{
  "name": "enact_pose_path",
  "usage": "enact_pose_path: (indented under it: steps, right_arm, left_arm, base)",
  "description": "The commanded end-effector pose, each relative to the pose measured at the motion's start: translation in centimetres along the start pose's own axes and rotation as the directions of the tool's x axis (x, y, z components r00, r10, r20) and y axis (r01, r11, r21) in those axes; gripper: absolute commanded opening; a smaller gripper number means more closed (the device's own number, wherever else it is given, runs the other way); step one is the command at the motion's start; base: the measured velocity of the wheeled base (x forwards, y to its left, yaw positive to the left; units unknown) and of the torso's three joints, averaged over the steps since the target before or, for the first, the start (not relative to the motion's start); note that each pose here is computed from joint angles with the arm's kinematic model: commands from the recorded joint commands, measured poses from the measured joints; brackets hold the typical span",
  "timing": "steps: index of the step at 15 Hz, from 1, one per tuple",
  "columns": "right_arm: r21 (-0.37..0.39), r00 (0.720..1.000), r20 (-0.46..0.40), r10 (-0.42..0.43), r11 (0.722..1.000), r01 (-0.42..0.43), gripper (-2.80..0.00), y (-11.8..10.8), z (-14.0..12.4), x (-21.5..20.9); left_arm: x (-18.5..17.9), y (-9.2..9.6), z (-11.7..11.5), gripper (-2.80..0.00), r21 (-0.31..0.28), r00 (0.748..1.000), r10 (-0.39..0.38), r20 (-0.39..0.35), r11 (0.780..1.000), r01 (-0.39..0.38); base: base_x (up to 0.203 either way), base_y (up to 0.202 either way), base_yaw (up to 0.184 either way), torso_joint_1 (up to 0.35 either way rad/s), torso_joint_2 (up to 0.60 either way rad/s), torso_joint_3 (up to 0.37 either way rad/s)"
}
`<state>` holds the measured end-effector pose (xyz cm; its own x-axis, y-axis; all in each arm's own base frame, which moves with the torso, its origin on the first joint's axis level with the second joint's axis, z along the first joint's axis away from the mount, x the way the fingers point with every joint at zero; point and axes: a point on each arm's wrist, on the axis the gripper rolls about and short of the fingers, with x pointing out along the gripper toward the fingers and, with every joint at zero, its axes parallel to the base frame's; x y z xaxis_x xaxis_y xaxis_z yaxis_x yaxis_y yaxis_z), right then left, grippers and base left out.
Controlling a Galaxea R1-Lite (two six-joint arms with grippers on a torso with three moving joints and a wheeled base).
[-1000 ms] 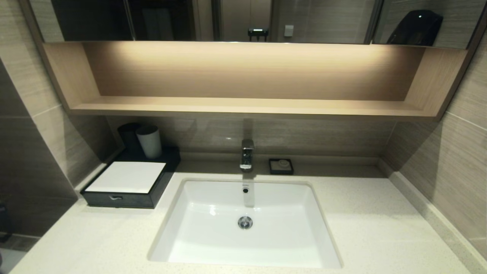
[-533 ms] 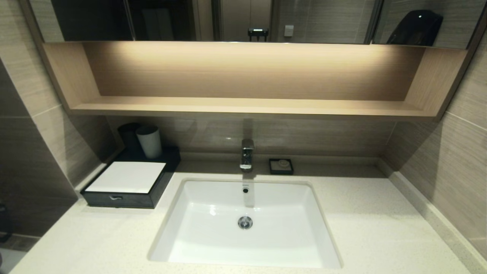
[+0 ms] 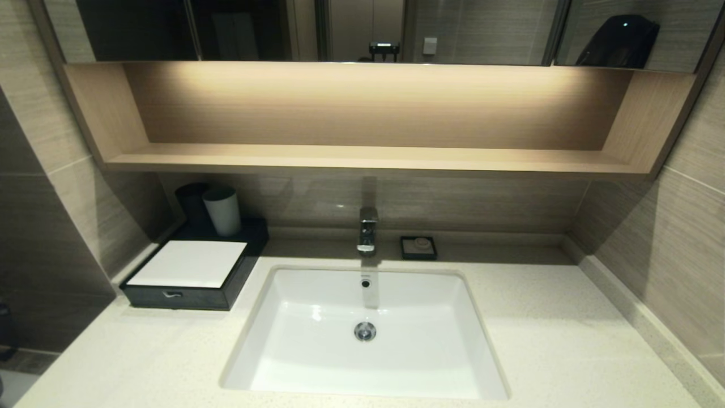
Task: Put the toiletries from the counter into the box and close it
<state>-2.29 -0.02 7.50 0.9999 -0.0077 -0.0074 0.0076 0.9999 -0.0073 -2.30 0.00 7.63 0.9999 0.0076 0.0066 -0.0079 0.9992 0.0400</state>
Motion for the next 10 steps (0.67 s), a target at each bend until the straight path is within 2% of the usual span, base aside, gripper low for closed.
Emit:
enact_pose_path:
  steps: [1,10]
  right_arm:
    - [0.000,1.000,0.000,0.000,1.000,0.000,-2.80,0.00,-0.01,0.00]
    - [0.000,1.000,0.000,0.000,1.000,0.000,-2.80,0.00,-0.01,0.00]
  left_arm:
    - [0.01,0.00,0.01,-2.80,-0.005,1.000,0.002,0.000,1.000,-0.002]
    - [0.01,0.00,0.02,-2.80,-0.005,1.000,0.002,0.001,1.000,-0.002]
  base:
    - [0.000,0.000,0.000,0.000,0.00,0.000]
    - [0.000,0.000,0.000,0.000,0.00,0.000]
